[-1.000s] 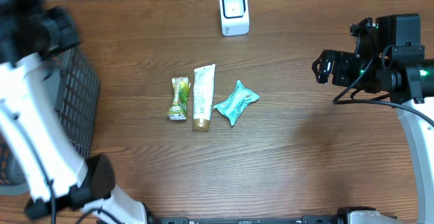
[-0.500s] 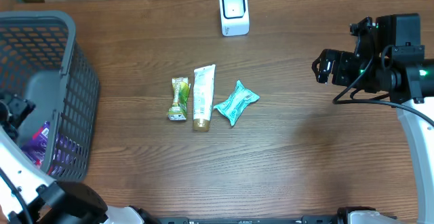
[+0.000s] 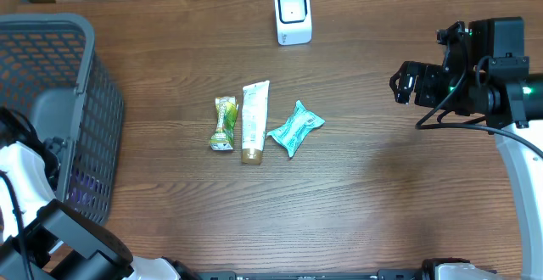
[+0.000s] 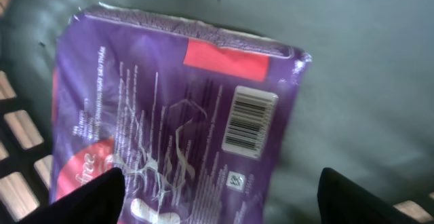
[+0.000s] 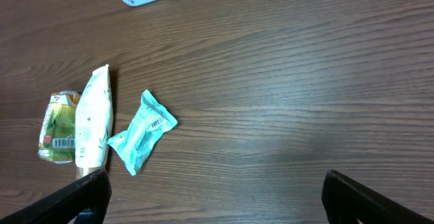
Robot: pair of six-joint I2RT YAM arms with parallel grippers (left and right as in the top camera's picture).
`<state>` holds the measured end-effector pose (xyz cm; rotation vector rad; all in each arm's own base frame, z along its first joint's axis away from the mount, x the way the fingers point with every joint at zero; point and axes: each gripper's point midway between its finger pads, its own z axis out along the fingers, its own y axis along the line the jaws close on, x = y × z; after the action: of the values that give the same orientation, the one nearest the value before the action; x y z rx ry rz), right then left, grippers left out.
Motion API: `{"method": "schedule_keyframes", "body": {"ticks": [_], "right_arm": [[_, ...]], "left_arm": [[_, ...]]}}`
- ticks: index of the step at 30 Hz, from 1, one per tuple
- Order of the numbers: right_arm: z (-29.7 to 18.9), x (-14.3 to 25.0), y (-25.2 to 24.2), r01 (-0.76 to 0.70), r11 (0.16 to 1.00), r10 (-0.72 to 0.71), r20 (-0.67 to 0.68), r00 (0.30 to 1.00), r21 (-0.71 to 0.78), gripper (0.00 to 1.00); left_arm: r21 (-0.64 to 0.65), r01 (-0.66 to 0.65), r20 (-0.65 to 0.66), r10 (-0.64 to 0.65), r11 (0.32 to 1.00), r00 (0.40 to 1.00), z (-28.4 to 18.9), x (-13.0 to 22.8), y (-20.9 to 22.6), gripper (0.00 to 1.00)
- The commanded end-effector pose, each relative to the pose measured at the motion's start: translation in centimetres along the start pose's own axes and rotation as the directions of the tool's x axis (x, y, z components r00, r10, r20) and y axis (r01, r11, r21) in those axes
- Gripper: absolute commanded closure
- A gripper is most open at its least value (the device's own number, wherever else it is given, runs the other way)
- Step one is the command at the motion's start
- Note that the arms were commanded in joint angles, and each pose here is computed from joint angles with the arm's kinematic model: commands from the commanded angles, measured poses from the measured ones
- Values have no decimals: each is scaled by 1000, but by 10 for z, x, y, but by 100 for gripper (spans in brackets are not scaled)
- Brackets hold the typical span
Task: Scan the item barcode
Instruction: 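Reach into the basket and grasp the purple pad package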
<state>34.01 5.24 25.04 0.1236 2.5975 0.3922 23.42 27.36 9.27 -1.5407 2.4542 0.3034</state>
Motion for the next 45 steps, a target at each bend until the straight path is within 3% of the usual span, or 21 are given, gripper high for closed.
{"method": "schedule_keyframes", "body": {"ticks": [1, 15, 16, 17, 21, 27, 30, 36, 41, 45], "right_arm": [[5, 1, 1, 0, 1000, 0, -10, 1000, -6, 0], [6, 1, 1, -1, 1000, 0, -14, 1000, -9, 0], [6, 1, 1, -1, 1000, 1, -14, 1000, -9, 0], [6, 1, 1, -1, 1000, 1, -14, 1000, -9, 0], [6, 1, 1, -1, 1000, 1, -15, 1000, -8, 0], [6, 2, 1, -2, 1000, 2, -20, 1000, -8, 0], [6, 2, 1, -2, 1000, 2, -20, 1000, -10, 0], [6, 3, 1, -6, 1000, 6, -23, 1000, -10, 0], [6, 4, 3, -6, 1000, 6, -25, 1000, -21, 0], [6, 4, 3, -6, 1000, 6, -25, 1000, -21, 0]], "left_arm": [[-48, 7, 18, -6, 999, 1000, 10, 4, 9, 20], [-59, 12, 51, -9, 998, 999, 41, 15, 11, 29], [-62, 11, 44, -8, 998, 999, 43, 16, 11, 34], [-66, 8, 31, -6, 998, 1000, 47, 18, 11, 52], [-65, 3, 9, -3, 998, 1000, 52, 22, 10, 96], [-52, 12, 48, -9, 999, 999, 29, -1, 7, 96], [-36, 18, 81, -15, 999, 997, -7, -27, 3, 96], [17, 26, 218, -29, 1000, 975, -142, -87, 1, 96], [159, -84, 382, 17, 984, 924, -251, -101, -18, 96], [304, -308, 523, 112, 902, 845, -329, -83, -60, 96]]}}
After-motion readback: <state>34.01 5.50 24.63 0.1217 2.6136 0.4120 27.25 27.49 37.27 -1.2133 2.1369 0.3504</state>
